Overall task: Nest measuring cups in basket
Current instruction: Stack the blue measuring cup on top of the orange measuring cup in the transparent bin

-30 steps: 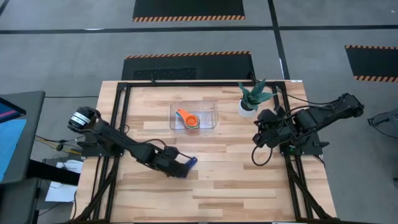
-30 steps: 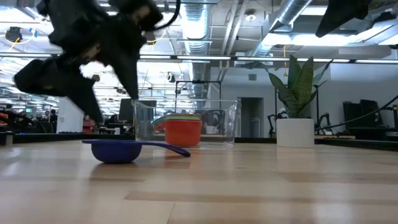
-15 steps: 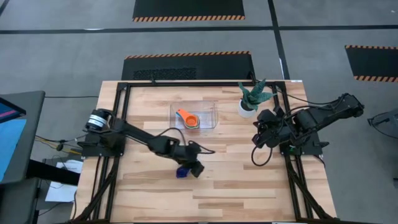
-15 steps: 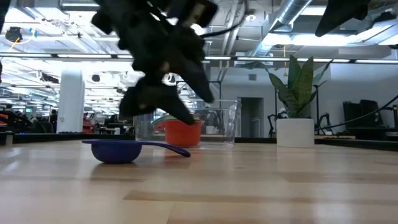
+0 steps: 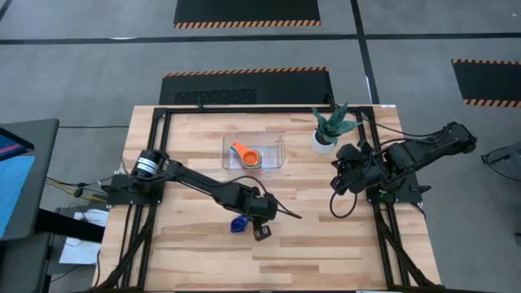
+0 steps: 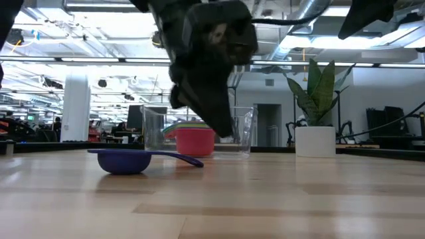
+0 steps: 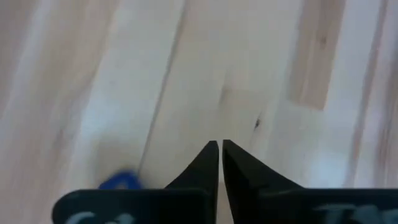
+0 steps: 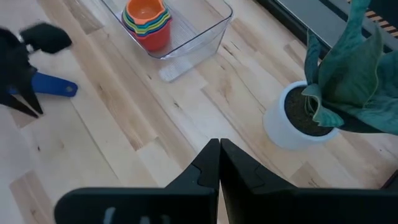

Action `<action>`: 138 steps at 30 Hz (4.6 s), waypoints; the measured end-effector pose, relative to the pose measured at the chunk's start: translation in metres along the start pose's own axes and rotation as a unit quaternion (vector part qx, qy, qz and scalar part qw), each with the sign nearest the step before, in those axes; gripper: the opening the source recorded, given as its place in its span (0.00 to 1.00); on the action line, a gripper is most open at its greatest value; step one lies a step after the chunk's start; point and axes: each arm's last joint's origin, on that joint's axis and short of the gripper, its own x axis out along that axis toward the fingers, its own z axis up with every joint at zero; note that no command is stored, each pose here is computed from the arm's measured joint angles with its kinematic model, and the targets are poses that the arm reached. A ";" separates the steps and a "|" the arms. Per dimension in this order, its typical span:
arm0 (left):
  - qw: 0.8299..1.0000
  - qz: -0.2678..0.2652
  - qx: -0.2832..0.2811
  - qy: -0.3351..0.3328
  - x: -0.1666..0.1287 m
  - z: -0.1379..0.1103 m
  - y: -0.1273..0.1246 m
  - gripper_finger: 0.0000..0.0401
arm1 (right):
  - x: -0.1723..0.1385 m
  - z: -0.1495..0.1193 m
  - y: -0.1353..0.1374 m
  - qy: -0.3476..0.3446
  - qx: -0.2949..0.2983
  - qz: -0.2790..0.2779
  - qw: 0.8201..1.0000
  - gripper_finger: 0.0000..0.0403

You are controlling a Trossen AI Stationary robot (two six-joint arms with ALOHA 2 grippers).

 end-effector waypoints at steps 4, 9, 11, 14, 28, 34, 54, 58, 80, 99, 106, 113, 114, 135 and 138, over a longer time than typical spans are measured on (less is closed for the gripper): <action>0.999 -0.021 0.014 0.034 0.016 -0.003 0.004 0.00 | 0.000 0.000 0.000 -0.001 0.000 0.000 1.000 0.08; 0.997 -0.034 0.005 0.072 0.022 -0.005 0.012 0.00 | 0.000 0.000 0.000 -0.001 0.001 0.001 1.000 0.08; 0.996 -0.024 0.007 0.085 0.022 -0.007 0.015 0.00 | 0.000 0.000 0.000 -0.001 0.000 0.000 1.000 0.08; 0.995 -0.002 0.005 0.099 0.021 -0.009 0.021 0.00 | 0.000 0.000 0.000 -0.001 0.001 0.001 1.000 0.08; 0.984 0.067 0.048 0.159 0.015 -0.019 0.035 0.00 | 0.000 0.001 0.002 -0.006 0.007 0.007 1.000 0.08; 0.977 0.089 0.060 0.186 0.012 -0.024 0.038 0.00 | 0.000 0.001 0.002 -0.006 0.011 0.008 1.000 0.08; 0.941 0.252 0.089 0.208 -0.091 -0.068 0.019 0.00 | 0.000 0.002 0.002 -0.008 0.021 0.008 1.000 0.08; 0.936 0.232 0.105 0.242 -0.085 -0.102 0.007 0.00 | 0.001 0.003 0.005 -0.012 0.026 0.013 0.999 0.08; 0.969 0.163 0.047 0.182 -0.054 -0.126 -0.009 0.00 | 0.026 -0.005 0.032 0.027 -0.013 -0.033 0.999 0.08; 0.970 0.154 0.044 0.183 -0.034 -0.147 0.003 0.00 | 0.006 -0.007 0.013 0.020 -0.004 -0.019 1.000 0.08; 0.970 0.131 0.080 0.190 -0.031 -0.150 0.004 0.00 | 0.006 -0.007 0.013 0.021 -0.006 -0.019 1.000 0.08; 0.972 0.111 0.100 0.180 -0.028 -0.140 0.010 0.00 | 0.006 -0.008 0.012 0.022 -0.007 -0.019 1.000 0.08; 0.973 0.106 0.100 0.180 -0.027 -0.138 0.010 0.00 | 0.006 -0.008 0.012 0.022 -0.008 -0.019 1.000 0.08; 0.998 0.044 0.049 0.015 -0.015 -0.089 0.015 0.00 | 0.007 -0.007 0.013 0.022 -0.010 -0.019 1.000 0.08; 0.998 0.028 0.046 0.034 -0.015 -0.090 0.015 0.00 | 0.007 -0.008 0.013 0.022 -0.011 -0.019 1.000 0.08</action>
